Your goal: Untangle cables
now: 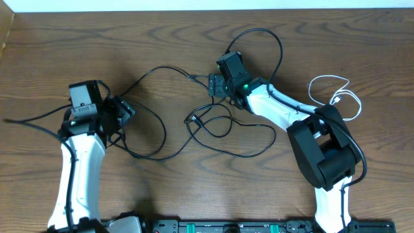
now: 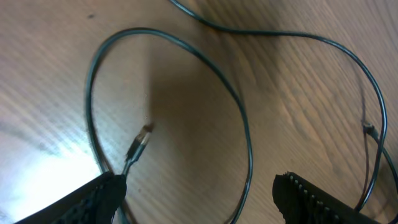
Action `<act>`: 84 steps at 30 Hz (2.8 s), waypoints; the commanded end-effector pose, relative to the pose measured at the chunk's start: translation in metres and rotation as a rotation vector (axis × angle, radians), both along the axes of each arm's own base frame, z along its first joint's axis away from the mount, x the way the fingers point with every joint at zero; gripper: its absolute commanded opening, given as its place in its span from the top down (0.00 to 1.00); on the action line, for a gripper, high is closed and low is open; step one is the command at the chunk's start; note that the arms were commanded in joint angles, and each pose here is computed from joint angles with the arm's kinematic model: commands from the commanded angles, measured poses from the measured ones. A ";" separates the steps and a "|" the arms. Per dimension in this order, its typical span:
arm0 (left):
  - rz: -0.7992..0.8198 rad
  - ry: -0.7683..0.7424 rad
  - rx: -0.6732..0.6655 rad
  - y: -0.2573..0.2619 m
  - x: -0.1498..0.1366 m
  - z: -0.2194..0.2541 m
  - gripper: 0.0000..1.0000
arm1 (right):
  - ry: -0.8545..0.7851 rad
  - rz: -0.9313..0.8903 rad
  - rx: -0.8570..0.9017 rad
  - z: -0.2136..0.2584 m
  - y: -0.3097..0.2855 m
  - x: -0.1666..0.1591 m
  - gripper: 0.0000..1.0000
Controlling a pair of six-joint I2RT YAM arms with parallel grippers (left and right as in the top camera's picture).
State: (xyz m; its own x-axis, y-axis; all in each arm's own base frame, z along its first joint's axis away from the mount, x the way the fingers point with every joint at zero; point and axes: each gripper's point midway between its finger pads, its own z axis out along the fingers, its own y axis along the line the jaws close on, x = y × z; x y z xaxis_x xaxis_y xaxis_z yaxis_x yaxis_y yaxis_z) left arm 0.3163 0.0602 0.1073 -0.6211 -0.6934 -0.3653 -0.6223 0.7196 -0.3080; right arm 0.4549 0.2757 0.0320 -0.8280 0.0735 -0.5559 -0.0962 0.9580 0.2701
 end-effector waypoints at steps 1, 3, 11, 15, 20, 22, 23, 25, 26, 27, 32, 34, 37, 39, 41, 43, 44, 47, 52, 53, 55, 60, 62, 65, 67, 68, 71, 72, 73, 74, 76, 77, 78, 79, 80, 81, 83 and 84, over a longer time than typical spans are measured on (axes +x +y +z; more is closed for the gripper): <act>-0.095 0.012 -0.053 -0.021 0.009 -0.014 0.19 | 0.026 -0.018 -0.023 -0.019 -0.003 0.001 0.25; -0.134 0.015 -0.067 -0.034 0.015 -0.019 0.19 | 0.038 -0.034 -0.016 -0.024 -0.003 0.000 0.33; -0.224 0.061 -0.050 -0.079 0.046 -0.027 0.08 | 0.061 -0.036 -0.029 -0.036 -0.005 -0.003 0.50; -0.226 0.019 -0.073 -0.100 0.073 -0.023 0.08 | 0.070 -0.035 -0.035 -0.041 -0.005 -0.004 0.71; -0.134 -0.053 -0.068 -0.109 0.103 -0.034 0.08 | 0.070 -0.036 -0.035 -0.041 -0.006 -0.004 0.99; -0.096 -0.063 -0.044 -0.109 0.111 -0.044 0.08 | 0.070 -0.036 -0.035 -0.041 -0.006 -0.004 0.99; -0.088 -0.065 -0.041 -0.110 0.114 -0.049 0.08 | 0.070 -0.036 -0.035 -0.041 -0.006 -0.004 0.99; -0.075 -0.077 -0.056 -0.115 0.123 -0.062 0.08 | 0.070 -0.035 -0.036 -0.041 -0.006 -0.004 0.99; -0.068 -0.084 -0.063 -0.117 0.128 -0.068 0.08 | 0.070 -0.035 -0.035 -0.041 -0.006 -0.004 0.99; -0.065 -0.093 -0.068 -0.119 0.132 -0.072 0.08 | 0.069 -0.035 -0.035 -0.041 -0.005 -0.004 0.99; -0.034 -0.151 -0.095 -0.122 0.154 -0.091 0.08 | 0.069 -0.035 -0.035 -0.041 -0.005 -0.004 0.99; -0.025 -0.183 -0.106 -0.123 0.162 -0.093 0.08 | 0.069 -0.035 -0.035 -0.041 -0.005 -0.004 0.99; -0.021 -0.223 -0.114 -0.125 0.172 -0.094 0.08 | 0.066 -0.035 -0.033 -0.041 -0.005 -0.003 0.99; -0.003 -0.234 -0.116 -0.123 0.175 -0.096 0.08 | 0.065 -0.035 -0.033 -0.041 -0.005 -0.003 0.99; 0.040 -0.233 -0.103 -0.117 0.175 -0.099 0.08 | 0.062 -0.035 -0.030 -0.040 -0.005 -0.002 0.99; 0.052 -0.238 -0.088 -0.114 0.176 -0.101 0.08 | 0.058 -0.035 -0.028 -0.040 -0.004 -0.001 0.99; 0.055 -0.241 -0.083 -0.113 0.177 -0.101 0.08 | 0.057 -0.035 -0.027 -0.039 -0.004 -0.001 0.99; 0.050 -0.231 -0.079 -0.114 0.175 -0.105 0.08 | 0.059 -0.033 -0.024 -0.039 -0.003 -0.001 0.99; 0.037 -0.194 -0.074 -0.120 0.171 -0.127 0.09 | 0.058 -0.014 0.002 -0.037 0.004 -0.002 0.99; 0.035 -0.187 -0.073 -0.121 0.170 -0.132 0.09 | 0.059 -0.012 0.004 -0.037 0.004 -0.002 0.99; 0.036 -0.186 -0.073 -0.121 0.171 -0.140 0.09 | 0.059 -0.010 0.003 -0.038 0.005 -0.003 0.99; 0.036 -0.188 -0.073 -0.121 0.173 -0.152 0.09 | 0.059 -0.006 0.002 -0.038 0.006 -0.003 0.99; 0.036 -0.169 -0.070 -0.121 0.170 -0.159 0.19 | 0.058 -0.007 0.001 -0.038 0.005 -0.003 0.99; 0.036 -0.127 -0.062 -0.119 0.162 -0.173 0.45 | 0.059 -0.006 0.002 -0.038 0.005 -0.003 0.99; 0.034 -0.090 -0.054 -0.118 0.155 -0.183 0.49 | 0.059 -0.006 0.001 -0.038 0.005 -0.003 0.99; 0.035 -0.072 -0.051 -0.118 0.151 -0.187 0.49 | 0.059 -0.006 0.002 -0.038 0.005 -0.003 0.99; 0.035 -0.015 -0.041 -0.116 0.139 -0.196 0.59 | 0.061 -0.005 0.002 -0.038 0.005 -0.004 0.99; 0.035 0.002 -0.039 -0.115 0.136 -0.198 0.67 | 0.064 -0.002 0.004 -0.038 0.006 -0.004 0.99; 0.034 0.018 -0.039 -0.115 0.132 -0.199 0.75 | 0.069 0.003 0.010 -0.038 0.007 -0.005 0.99; 0.033 0.033 -0.039 -0.115 0.129 -0.198 0.80 | 0.072 0.019 0.014 -0.038 0.009 -0.006 0.99; 0.026 0.067 -0.048 -0.117 0.121 -0.195 0.90 | 0.074 0.047 0.018 -0.038 0.012 -0.008 0.99; 0.017 0.084 -0.053 -0.118 0.117 -0.192 0.92 | 0.074 0.059 0.017 -0.038 0.012 -0.008 0.99; 0.007 0.098 -0.055 -0.119 0.113 -0.187 0.92 | 0.074 0.070 0.017 -0.037 0.012 -0.008 0.99; -0.002 0.111 -0.055 -0.119 0.110 -0.180 0.92 | 0.076 0.086 0.022 -0.037 0.012 -0.008 0.99; -0.009 0.123 -0.049 -0.118 0.106 -0.173 0.92 | 0.080 0.094 0.031 -0.035 0.013 -0.008 0.99; -0.021 0.134 -0.041 -0.117 0.102 -0.163 0.93 | 0.085 0.098 0.045 -0.033 0.012 -0.008 0.99; -0.055 0.150 -0.023 -0.115 0.095 -0.141 0.92 | 0.101 0.114 0.083 -0.028 0.013 -0.009 0.99; -0.075 0.158 -0.012 -0.114 0.090 -0.129 0.93 | 0.108 0.124 0.103 -0.025 0.013 -0.009 0.99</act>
State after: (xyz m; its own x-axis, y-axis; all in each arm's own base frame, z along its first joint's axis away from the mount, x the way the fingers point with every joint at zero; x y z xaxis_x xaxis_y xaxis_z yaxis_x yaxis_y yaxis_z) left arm 0.4493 -0.0514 0.0012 -0.6181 -0.7050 -0.3477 -0.6280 0.7089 -0.3210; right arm 0.4484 0.2882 0.0057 -0.8677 0.0404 -0.4954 -0.1428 0.9344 0.3263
